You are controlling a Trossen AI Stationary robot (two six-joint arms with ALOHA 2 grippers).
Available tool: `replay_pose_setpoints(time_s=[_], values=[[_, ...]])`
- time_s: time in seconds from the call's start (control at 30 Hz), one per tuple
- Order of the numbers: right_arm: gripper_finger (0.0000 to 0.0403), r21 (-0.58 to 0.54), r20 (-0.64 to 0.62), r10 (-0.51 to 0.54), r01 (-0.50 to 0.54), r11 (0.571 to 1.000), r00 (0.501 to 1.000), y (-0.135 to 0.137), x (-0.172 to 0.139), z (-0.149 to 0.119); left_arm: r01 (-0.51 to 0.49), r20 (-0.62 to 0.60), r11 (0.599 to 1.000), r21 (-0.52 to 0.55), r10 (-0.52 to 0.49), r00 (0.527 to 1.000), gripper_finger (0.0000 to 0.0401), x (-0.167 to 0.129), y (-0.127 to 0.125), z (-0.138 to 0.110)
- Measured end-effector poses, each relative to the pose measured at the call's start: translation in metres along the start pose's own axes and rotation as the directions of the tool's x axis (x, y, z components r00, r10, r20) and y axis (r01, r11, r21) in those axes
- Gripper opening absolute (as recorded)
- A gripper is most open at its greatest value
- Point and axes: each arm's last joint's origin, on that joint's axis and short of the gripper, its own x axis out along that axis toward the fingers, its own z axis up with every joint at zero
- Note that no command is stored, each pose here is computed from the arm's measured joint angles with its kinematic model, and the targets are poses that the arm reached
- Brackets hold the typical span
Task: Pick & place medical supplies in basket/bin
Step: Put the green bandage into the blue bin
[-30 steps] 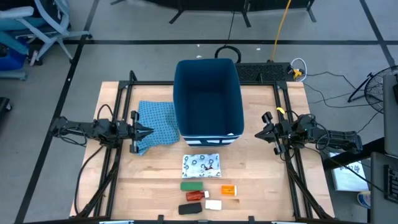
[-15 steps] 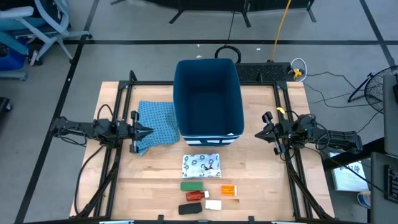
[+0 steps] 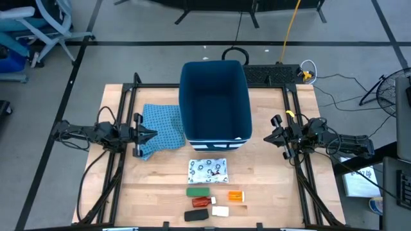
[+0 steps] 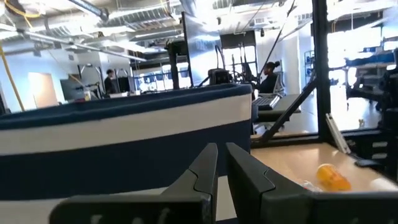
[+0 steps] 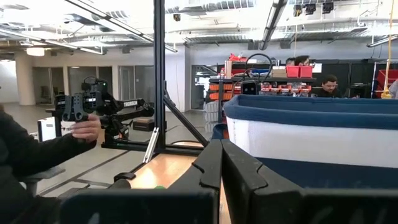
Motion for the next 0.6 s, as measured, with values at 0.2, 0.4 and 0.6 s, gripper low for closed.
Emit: replay_pose_setpoints(time_s=[0.2, 0.4, 0.6], values=[[0.0000, -0.013, -0.001, 0.001, -0.001, 1.000, 1.000, 0.000, 0.000, 0.000, -0.020, 0.056, 0.999, -0.032, 0.022, 0.998, 0.0037, 0.000, 0.001, 0.006], [0.0000, -0.020, -0.002, 0.001, -0.001, 1.000, 1.000, 0.000, 0.000, 0.000, 0.115, 0.084, 0.993, 0.037, -0.118, 0.990, 0.0037, 0.002, -0.002, 0.021], [0.0000, -0.039, -0.002, 0.001, -0.001, 0.999, 1.000, 0.000, 0.000, 0.000, 0.060, -0.061, 0.997, 0.045, -0.057, 0.996, 0.0037, 0.023, -0.009, 0.057]])
